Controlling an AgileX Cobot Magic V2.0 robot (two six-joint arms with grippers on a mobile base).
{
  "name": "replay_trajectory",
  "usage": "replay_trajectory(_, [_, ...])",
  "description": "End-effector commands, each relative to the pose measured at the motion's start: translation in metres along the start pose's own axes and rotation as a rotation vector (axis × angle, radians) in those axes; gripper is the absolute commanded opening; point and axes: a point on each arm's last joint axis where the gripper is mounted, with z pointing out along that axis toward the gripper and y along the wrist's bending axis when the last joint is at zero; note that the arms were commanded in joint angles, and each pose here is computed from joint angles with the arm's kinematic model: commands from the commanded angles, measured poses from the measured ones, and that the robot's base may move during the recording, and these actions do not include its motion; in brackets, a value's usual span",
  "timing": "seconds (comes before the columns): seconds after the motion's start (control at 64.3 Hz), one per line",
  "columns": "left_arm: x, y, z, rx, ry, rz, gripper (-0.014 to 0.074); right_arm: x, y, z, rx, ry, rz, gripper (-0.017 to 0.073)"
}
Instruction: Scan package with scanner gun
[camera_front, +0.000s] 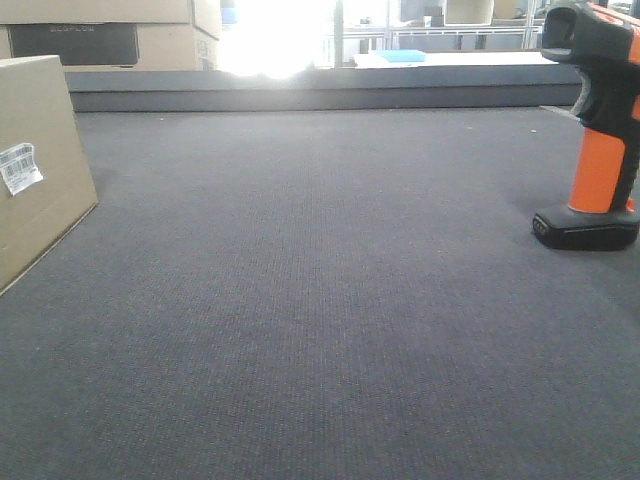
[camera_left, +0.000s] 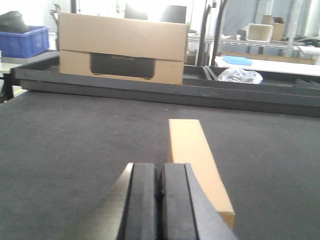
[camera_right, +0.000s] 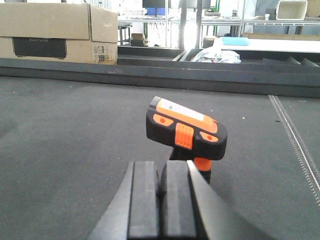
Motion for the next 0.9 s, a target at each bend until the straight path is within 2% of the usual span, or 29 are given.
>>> replay_trajectory(0.0, [-0.0003,0.0010,-0.0012,-0.018,-0.013,-0.008,-0.0111,-0.0060,0.0009,-0.0011,-0.009,-0.039,-0.005,-0.0160])
replay_trajectory(0.078, [-0.0003,0.0016,-0.0013,-0.029,-0.013,-0.008,-0.0111,-0.0060,0.0010,-0.0011,-0.010,-0.039,0.011,-0.0160])
replay_trajectory(0.839, [-0.0003,0.0016,-0.0013,-0.029,-0.013,-0.008,-0.0111,-0.0071,0.0012,-0.0013,-0.012,-0.051,0.011,-0.0160])
replay_trajectory(0.886, [-0.0003,0.0016,-0.0013,-0.029,-0.013,-0.008,-0.0111,-0.0074,0.0011,-0.0025,-0.011,-0.061,-0.015,-0.0160])
